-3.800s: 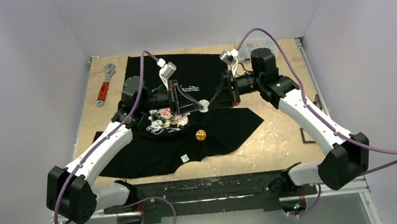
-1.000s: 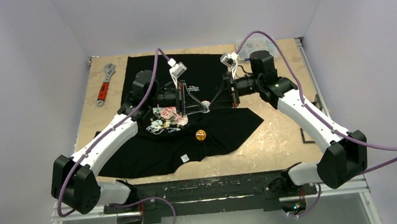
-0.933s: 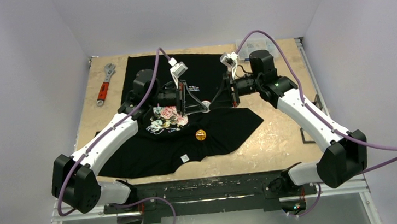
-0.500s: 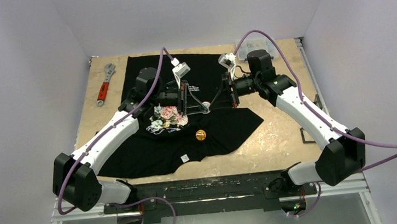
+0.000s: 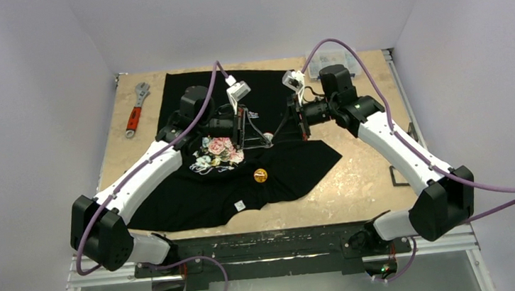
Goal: Remove the brooch from the garment
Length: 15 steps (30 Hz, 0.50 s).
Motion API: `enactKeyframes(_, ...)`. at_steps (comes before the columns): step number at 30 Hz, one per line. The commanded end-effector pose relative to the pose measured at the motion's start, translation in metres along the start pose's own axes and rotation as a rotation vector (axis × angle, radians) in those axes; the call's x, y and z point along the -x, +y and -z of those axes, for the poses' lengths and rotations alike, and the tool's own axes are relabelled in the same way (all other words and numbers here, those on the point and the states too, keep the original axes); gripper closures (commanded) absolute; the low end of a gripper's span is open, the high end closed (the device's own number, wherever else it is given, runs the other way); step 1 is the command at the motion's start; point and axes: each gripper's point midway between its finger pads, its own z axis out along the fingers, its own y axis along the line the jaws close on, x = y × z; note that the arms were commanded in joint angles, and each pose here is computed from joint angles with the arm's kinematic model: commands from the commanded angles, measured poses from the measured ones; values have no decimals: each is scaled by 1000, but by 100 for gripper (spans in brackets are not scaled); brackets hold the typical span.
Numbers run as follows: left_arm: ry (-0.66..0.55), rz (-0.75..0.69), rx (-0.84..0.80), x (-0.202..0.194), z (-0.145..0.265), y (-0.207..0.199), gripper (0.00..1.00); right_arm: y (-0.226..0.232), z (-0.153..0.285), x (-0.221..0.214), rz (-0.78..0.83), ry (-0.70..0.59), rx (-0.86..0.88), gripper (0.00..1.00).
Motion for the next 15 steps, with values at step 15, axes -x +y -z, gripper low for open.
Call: enactKeyframes(15, -61, -466, 35, 21, 53, -20, 55, 20, 3, 19, 194, -15, 26, 100)
